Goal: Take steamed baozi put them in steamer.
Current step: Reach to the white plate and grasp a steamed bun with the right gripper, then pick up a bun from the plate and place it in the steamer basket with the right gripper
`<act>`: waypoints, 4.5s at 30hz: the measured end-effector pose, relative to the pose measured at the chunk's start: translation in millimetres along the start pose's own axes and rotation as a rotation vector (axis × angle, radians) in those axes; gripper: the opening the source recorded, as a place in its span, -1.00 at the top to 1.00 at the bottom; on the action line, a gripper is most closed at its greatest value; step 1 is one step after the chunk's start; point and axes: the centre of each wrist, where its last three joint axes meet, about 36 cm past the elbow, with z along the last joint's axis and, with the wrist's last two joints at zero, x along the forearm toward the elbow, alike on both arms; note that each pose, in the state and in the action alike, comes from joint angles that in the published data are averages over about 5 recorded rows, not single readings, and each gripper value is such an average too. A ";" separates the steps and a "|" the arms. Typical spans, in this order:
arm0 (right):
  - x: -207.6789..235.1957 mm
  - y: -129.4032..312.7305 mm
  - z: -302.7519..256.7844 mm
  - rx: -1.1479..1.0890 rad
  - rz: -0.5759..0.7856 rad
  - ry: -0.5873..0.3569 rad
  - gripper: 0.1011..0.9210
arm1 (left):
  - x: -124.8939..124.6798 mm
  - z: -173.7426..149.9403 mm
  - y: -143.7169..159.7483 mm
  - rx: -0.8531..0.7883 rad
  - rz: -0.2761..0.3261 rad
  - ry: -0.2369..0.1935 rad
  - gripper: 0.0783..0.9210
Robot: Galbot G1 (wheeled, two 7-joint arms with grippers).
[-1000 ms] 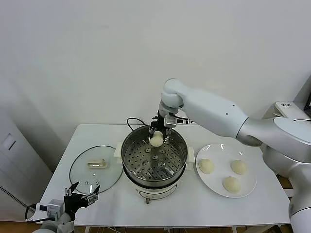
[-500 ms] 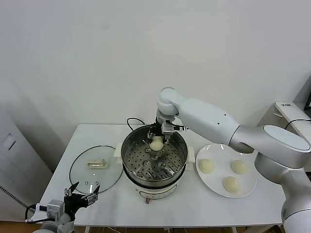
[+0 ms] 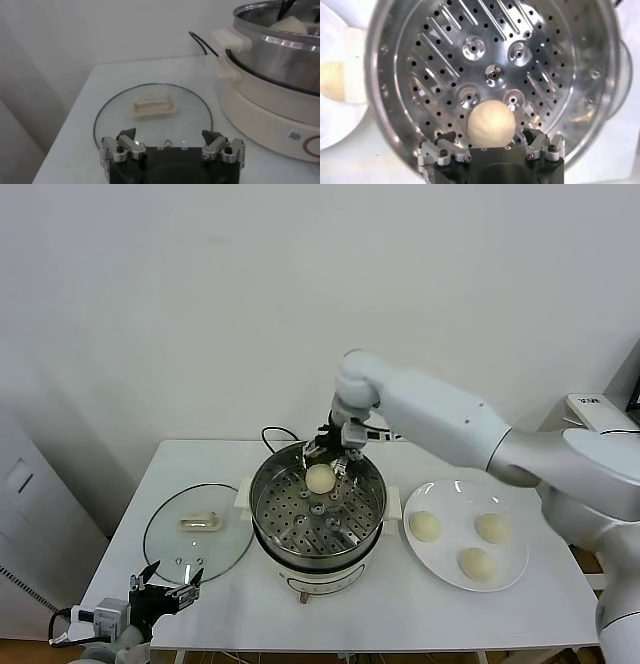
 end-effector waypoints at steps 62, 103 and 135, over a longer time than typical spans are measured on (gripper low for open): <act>-124.7 289.5 -38.3 -1.282 -0.019 -0.077 -0.67 | 8.8 -6.2 -8.5 0.008 0.017 -0.019 -0.77; 29.9 270.2 -33.4 -1.437 0.038 -0.062 0.13 | 10.2 -6.4 -7.7 0.005 0.006 -0.008 -0.77; 27.6 25.2 -54.1 -1.501 0.200 -0.211 0.13 | 6.2 1.1 -5.5 -0.004 -0.001 0.003 -0.77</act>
